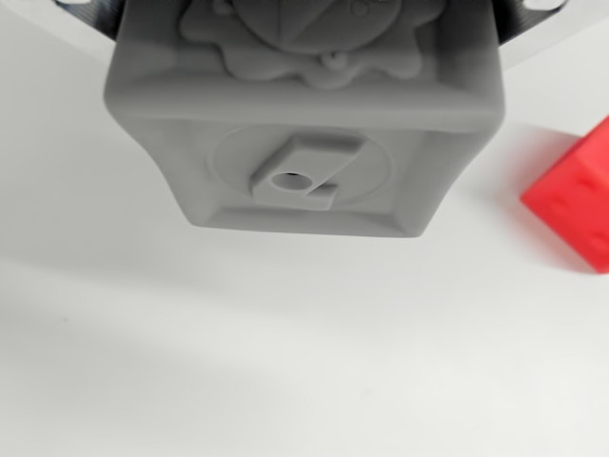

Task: Destack cube

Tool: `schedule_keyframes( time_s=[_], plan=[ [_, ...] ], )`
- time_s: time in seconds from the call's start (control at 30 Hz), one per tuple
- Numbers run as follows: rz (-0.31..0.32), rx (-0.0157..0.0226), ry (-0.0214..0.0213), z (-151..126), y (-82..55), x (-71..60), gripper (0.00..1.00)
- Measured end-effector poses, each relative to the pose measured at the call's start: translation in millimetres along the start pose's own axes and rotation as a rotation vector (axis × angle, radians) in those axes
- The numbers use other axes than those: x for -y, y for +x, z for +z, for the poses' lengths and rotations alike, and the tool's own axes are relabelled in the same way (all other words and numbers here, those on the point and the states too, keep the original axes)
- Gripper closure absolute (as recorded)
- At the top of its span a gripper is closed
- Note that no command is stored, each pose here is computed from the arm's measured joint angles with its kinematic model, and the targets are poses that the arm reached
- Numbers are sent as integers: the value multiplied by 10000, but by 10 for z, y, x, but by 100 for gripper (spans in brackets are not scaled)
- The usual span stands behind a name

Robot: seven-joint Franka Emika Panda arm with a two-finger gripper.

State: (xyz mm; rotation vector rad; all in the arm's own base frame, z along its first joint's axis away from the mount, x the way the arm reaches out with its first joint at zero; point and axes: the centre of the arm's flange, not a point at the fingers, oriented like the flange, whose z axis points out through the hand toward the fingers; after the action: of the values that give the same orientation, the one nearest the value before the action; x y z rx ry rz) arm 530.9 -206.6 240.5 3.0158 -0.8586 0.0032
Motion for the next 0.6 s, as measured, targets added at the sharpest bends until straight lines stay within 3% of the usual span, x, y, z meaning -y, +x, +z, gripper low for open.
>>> schedule_keyframes(
  time_s=[0.37, 0.6],
  plan=[
    [-758, 9, 0, 41, 124, -89, 100],
    [-791, 90, -3, 252, 116, -83, 100]
  ],
)
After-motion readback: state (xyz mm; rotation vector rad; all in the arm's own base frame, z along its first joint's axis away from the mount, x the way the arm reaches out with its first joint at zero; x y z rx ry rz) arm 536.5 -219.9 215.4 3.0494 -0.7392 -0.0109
